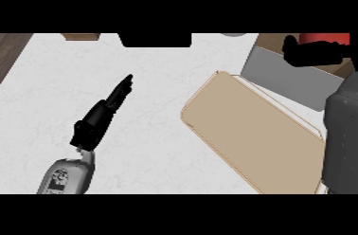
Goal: Pick the bell pepper from the tray and place it in the cardboard box
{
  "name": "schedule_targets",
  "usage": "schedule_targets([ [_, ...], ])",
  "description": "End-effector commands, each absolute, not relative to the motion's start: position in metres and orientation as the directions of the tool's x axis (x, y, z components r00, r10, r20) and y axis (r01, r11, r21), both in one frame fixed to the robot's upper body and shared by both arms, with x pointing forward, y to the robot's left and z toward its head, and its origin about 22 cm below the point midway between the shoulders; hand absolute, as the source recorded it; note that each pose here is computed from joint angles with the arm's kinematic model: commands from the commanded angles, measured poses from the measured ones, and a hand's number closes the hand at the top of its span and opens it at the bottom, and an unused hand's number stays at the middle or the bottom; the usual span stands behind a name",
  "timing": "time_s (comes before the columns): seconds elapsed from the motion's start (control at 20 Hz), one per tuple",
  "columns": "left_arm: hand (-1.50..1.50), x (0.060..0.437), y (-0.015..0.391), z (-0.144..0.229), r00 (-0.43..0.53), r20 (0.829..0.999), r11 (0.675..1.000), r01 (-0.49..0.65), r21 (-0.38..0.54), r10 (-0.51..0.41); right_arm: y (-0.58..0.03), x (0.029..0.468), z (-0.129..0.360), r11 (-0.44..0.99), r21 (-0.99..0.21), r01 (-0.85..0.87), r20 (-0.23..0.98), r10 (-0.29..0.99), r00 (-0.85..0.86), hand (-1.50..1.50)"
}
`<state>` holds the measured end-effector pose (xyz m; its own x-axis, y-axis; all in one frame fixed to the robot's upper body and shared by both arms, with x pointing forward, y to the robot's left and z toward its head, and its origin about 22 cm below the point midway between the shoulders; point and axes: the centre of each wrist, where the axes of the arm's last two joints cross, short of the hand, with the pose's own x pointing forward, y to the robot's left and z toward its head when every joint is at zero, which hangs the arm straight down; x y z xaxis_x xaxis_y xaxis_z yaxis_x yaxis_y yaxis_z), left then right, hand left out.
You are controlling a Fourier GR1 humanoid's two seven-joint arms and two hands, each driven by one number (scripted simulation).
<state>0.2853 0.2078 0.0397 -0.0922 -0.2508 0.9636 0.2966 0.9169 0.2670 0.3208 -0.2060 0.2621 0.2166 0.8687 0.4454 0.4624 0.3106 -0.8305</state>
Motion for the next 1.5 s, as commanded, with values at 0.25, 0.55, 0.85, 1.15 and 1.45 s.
schedule_targets([
  [0.25, 0.00, 0.286, 0.211, 0.036, -0.096, 0.968, 0.919, 0.306, 0.250, -0.232, -0.257, 0.375, 0.259, 0.222, -0.863, 0.454, 0.380, 0.877, 0.295, 1.50],
  [0.55, 0.00, 0.295, 0.200, 0.044, -0.092, 0.968, 0.922, 0.295, 0.251, -0.234, -0.254, 0.405, 0.182, 0.177, -0.913, 0.368, 0.309, 0.888, 0.340, 1.50],
  [0.85, 0.00, 0.291, 0.214, 0.039, -0.079, 0.968, 0.918, 0.309, 0.250, -0.237, -0.261, 0.421, 0.142, 0.282, -0.903, 0.325, 0.400, 0.831, 0.388, 1.50],
  [1.15, 0.00, 0.287, 0.205, 0.044, -0.123, 0.962, 0.909, 0.315, 0.272, -0.246, -0.297, 0.432, 0.120, 0.446, -0.837, 0.317, 0.546, 0.719, 0.431, -1.50],
  [1.45, 0.00, 0.285, 0.207, 0.037, -0.117, 0.963, 0.918, 0.292, 0.269, -0.244, -0.309, 0.431, 0.121, 0.560, -0.675, 0.481, 0.722, 0.636, 0.273, -1.50],
])
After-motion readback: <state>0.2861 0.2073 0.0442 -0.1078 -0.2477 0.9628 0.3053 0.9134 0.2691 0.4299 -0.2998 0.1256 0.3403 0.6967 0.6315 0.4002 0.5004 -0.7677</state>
